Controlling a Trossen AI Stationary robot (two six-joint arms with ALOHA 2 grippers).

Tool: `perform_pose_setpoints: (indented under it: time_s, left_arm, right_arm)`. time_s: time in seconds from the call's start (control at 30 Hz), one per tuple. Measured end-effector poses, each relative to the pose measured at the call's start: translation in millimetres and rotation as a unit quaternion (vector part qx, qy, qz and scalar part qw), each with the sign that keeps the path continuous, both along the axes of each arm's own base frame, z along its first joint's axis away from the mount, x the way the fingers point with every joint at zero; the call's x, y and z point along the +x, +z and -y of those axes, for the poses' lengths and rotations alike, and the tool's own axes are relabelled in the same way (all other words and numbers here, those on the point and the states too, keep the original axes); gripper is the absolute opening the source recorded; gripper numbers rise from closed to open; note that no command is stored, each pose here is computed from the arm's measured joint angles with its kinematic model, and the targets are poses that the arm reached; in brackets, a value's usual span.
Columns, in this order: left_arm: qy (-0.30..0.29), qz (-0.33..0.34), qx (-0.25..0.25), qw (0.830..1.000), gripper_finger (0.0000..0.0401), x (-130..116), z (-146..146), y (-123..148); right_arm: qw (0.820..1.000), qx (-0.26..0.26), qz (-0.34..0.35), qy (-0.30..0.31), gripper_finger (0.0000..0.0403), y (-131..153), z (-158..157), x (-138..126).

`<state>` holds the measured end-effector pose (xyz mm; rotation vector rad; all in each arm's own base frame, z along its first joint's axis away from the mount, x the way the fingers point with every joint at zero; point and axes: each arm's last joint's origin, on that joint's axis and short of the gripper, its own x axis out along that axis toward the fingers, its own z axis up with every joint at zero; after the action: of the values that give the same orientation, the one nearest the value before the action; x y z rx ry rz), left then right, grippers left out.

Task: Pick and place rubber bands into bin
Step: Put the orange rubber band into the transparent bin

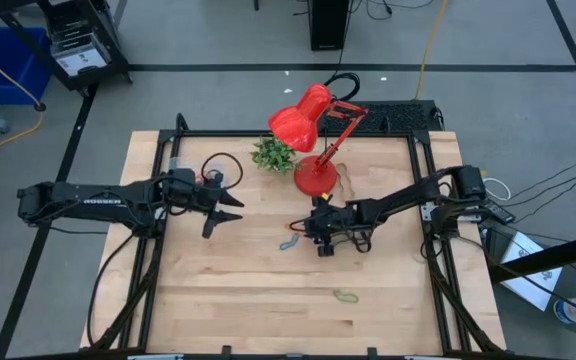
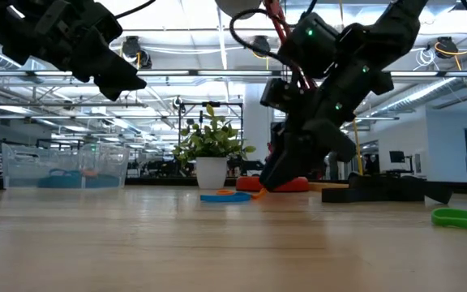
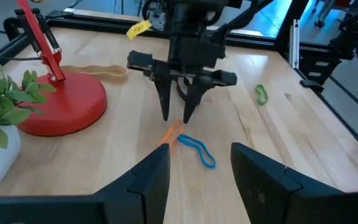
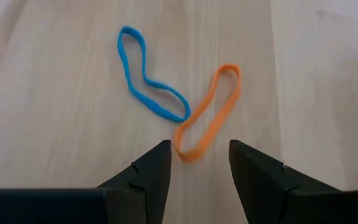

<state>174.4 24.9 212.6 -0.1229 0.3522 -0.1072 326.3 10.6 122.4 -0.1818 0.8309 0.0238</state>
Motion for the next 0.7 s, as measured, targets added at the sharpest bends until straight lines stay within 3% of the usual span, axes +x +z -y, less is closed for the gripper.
perform_pose_setpoints:
  time_s: [0.27,0.7]
  left_arm:
    - [0.000,0.000,0.000,1.000,0.0177,-0.1,0.0,0.0]
    - [0.000,0.000,0.000,1.000,0.0177,0.0,0.0,0.0]
  right_arm:
    - [1.000,0.002,-0.009,0.000,0.0136,-6.5,0.0,0.6]
    - [1.000,0.020,-0.007,0.018,0.0015,-6.1,-1.4,1.0]
